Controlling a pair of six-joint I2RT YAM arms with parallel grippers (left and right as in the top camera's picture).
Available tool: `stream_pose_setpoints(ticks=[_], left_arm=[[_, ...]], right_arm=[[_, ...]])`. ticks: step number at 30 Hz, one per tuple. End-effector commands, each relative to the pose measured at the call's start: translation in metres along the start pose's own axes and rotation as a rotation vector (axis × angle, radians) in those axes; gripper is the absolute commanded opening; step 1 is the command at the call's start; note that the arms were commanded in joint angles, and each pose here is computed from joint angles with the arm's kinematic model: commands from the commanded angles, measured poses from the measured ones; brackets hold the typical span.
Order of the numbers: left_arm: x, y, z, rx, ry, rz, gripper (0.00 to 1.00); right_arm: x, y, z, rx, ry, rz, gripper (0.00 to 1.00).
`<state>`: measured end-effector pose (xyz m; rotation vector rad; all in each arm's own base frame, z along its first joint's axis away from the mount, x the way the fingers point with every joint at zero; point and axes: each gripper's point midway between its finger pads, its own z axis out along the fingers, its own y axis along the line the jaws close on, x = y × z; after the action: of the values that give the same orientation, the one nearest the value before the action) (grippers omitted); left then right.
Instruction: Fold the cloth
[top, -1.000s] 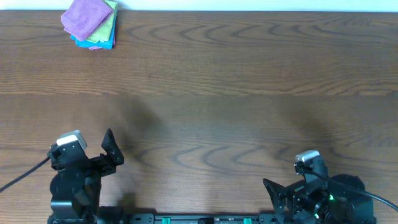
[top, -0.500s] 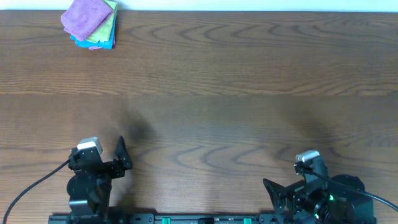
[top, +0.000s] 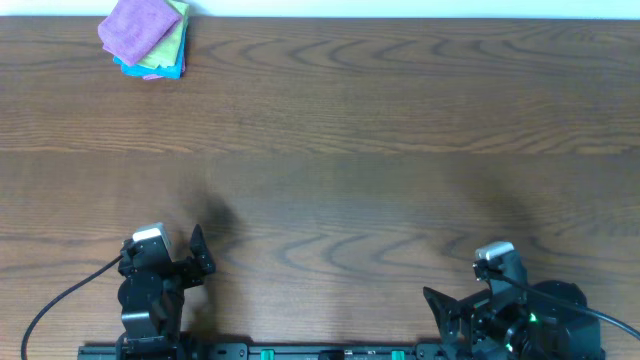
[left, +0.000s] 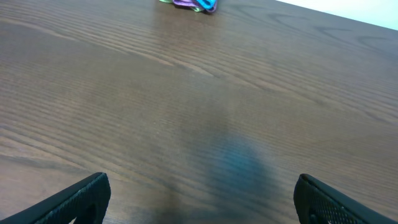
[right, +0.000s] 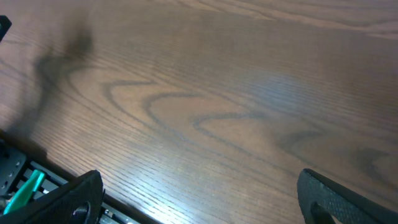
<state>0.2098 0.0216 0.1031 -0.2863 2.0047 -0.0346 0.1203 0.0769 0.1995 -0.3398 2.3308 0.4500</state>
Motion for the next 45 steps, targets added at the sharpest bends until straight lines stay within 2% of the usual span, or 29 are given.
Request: stream_pose_setpoints(ticks=[1, 24, 29, 31, 36, 45], left_arm=[[0.004, 0.005, 0.002, -0.027, 0.001, 0.019, 0.95], [0.004, 0.005, 0.002, -0.027, 0.002, 0.02, 0.96], [0.004, 0.005, 0.002, -0.027, 0.002, 0.02, 0.95], [0.004, 0.005, 0.002, -0.027, 0.002, 0.02, 0.95], [0.004, 0.005, 0.002, -0.027, 0.002, 0.02, 0.95], [0.004, 0.005, 0.002, -0.027, 0.002, 0.02, 0.95]], right_arm=[[-0.001, 0.002, -0.002, -0.01, -0.008, 0.008, 0.99], [-0.002, 0.0, -0.002, 0.005, -0.013, 0.004, 0.99], [-0.049, -0.015, -0.007, 0.107, -0.21, -0.114, 0.99], [-0.055, -0.031, -0.006, 0.189, -0.246, -0.171, 0.99], [-0.021, -0.062, 0.021, 0.32, -0.218, -0.378, 0.99], [0.029, -0.082, 0.064, 0.337, -0.15, -0.354, 0.99]])
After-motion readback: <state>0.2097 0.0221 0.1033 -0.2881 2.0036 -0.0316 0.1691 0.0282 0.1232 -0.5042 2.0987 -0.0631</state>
